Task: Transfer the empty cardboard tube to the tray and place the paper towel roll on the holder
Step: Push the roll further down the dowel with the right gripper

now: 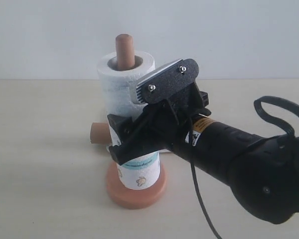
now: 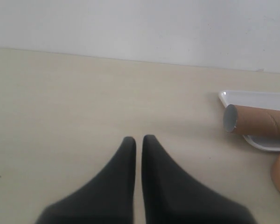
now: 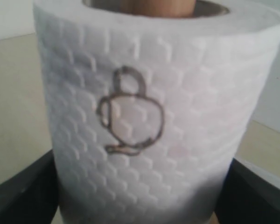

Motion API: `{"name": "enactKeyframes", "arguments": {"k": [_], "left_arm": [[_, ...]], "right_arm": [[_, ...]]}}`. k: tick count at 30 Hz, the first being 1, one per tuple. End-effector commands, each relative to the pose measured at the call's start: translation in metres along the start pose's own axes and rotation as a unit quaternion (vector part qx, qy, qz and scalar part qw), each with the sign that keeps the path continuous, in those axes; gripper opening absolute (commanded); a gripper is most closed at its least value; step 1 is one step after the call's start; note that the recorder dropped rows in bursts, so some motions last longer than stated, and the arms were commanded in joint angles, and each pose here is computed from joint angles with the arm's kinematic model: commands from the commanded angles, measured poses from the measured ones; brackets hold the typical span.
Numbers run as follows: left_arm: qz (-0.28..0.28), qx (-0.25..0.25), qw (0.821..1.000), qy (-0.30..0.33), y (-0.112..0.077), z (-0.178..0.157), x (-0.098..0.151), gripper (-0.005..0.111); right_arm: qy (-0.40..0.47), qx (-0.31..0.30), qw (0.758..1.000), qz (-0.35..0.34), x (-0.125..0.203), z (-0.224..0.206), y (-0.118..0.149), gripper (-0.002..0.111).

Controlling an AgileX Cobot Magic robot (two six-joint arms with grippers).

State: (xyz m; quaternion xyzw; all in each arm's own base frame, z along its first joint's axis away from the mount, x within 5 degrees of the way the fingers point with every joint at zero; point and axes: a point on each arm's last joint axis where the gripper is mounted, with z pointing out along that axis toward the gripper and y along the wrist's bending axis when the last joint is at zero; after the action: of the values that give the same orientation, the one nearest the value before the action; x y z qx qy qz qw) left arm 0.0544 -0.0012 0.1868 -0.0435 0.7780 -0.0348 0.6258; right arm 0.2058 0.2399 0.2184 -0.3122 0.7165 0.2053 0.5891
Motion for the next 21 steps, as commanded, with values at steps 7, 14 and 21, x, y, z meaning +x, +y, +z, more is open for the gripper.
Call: {"name": "enactKeyframes", "arguments": {"k": [7, 14, 21], "left_arm": [[-0.003, -0.001, 1.0, -0.005, 0.0, 0.0, 0.0, 0.004], [-0.003, -0.001, 1.0, -0.005, 0.0, 0.0, 0.0, 0.004], [-0.003, -0.001, 1.0, -0.005, 0.0, 0.0, 0.0, 0.004]], "right_arm": [[0.013, -0.003, 0.999, 0.032, 0.002, -0.001, 0.001, 0.075], [0.005, -0.014, 0.999, 0.037, -0.018, -0.017, -0.001, 0.078], [0.022, -0.022, 0.999, 0.039, -0.02, -0.023, 0.0, 0.078]]}}
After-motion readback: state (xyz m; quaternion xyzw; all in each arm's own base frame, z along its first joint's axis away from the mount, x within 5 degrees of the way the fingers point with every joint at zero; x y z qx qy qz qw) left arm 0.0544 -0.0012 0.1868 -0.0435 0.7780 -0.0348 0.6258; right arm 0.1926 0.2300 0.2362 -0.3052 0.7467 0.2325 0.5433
